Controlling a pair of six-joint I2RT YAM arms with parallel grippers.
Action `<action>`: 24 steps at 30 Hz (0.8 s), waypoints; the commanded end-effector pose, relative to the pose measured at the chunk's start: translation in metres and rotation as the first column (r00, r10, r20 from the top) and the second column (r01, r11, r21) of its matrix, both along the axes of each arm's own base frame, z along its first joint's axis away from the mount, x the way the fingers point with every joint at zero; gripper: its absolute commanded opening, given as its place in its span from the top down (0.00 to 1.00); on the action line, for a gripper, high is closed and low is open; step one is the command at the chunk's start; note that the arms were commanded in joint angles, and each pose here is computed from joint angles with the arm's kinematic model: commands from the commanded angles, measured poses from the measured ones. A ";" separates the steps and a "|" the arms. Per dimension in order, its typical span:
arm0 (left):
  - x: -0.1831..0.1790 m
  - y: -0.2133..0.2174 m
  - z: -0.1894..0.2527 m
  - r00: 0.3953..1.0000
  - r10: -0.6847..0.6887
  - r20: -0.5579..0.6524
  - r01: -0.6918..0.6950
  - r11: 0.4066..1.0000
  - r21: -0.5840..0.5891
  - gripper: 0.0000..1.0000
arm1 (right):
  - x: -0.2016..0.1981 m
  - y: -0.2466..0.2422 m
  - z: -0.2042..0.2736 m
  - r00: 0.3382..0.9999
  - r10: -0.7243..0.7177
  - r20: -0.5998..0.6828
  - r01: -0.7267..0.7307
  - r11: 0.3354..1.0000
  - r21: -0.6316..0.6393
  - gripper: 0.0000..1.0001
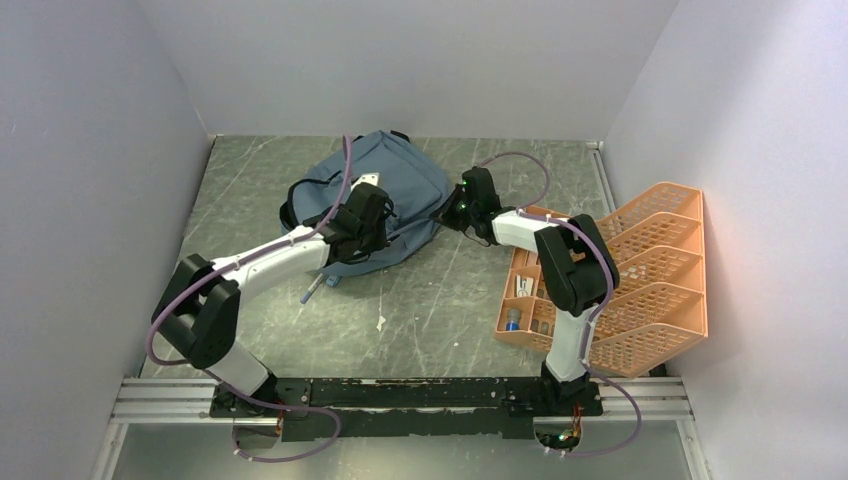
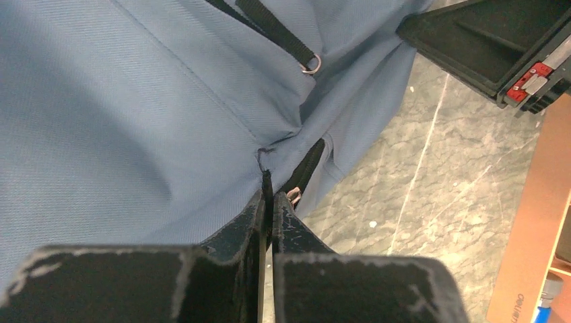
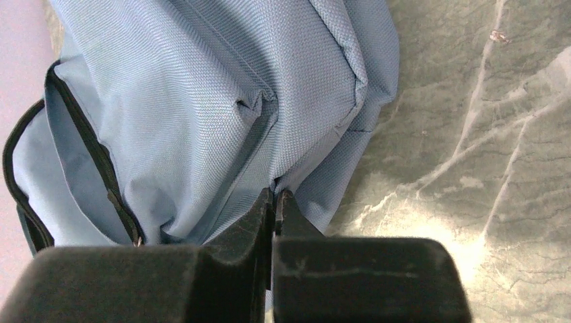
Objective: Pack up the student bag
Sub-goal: Zip the student bag at the center of the board.
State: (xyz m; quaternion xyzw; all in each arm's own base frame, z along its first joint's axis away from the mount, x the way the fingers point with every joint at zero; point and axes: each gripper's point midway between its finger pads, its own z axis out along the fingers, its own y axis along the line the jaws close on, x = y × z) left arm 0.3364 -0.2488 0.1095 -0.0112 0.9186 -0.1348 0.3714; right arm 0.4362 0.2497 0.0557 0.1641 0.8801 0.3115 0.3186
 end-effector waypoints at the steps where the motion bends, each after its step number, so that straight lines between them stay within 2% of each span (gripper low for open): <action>1: -0.007 0.019 0.006 1.000 0.012 0.025 -0.013 0.997 0.071 0.95 | 0.012 -0.027 0.002 0.998 -0.056 0.039 0.058 0.998 -0.040 1.00; 8: -0.010 0.037 0.023 0.997 0.012 0.074 -0.022 0.991 0.131 0.95 | 0.016 -0.047 0.002 0.996 -0.080 0.048 0.083 0.993 -0.082 1.00; 19: -0.024 0.044 0.037 0.988 -0.121 0.095 0.102 0.977 0.187 0.95 | 0.031 -0.084 0.004 0.993 -0.088 0.077 0.102 0.972 -0.213 1.00; 24: -0.030 0.053 0.041 0.986 -0.128 0.104 0.104 0.972 0.211 0.95 | 0.044 -0.103 0.006 0.993 -0.081 0.081 0.100 0.958 -0.268 1.00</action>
